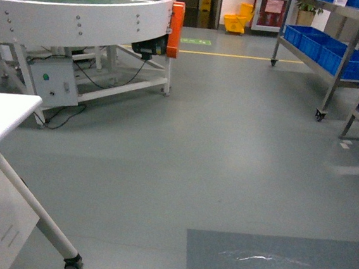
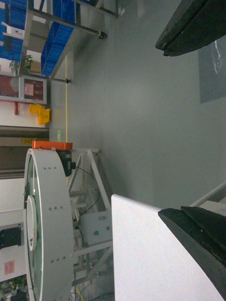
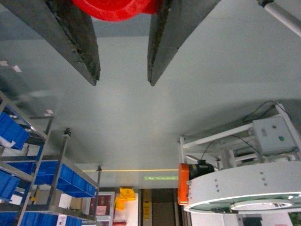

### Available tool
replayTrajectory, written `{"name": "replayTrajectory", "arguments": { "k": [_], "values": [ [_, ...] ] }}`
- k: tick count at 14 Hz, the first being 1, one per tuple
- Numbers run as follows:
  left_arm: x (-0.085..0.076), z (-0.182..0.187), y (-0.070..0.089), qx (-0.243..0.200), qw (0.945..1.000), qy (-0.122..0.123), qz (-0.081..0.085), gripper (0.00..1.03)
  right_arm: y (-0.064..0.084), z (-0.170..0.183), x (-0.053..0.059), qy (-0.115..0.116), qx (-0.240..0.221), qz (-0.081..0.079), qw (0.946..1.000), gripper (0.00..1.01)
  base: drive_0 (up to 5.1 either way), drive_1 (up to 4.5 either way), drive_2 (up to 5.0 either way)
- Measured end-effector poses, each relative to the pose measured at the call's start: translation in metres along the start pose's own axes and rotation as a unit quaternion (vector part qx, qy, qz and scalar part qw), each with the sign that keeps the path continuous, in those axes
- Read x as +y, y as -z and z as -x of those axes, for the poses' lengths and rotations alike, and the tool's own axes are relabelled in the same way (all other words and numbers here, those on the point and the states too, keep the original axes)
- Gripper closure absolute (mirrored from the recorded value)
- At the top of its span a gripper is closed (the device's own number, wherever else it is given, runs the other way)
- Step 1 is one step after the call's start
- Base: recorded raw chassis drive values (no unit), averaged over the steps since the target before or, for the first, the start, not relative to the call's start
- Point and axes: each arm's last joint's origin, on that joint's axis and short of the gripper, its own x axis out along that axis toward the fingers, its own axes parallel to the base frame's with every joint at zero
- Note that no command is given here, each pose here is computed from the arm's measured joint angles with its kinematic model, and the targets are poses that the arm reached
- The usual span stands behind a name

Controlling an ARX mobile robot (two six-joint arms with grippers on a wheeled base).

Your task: Pick red block from blue box to shelf

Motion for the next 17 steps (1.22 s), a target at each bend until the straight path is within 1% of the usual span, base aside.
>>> {"name": "replayTrajectory", "arguments": {
  "k": [8, 17],
  "values": [
    [0.0000, 0.0000, 0.0000, 0.000, 1.0000, 0.000, 0.000, 0.05, 0.0010, 0.0000, 0.0000, 0.000, 0.002, 0.000, 1.0000, 0.75, -0.1, 3.98, -4.3],
    [0.0001, 0.0000, 0.0000, 0.000, 1.0000, -0.001, 0.000, 0.05, 0.0013, -0.0001, 0.0000, 0.000, 0.003, 0.000, 1.0000, 0.75, -1.7, 2.40, -5.8]
  ]
}}
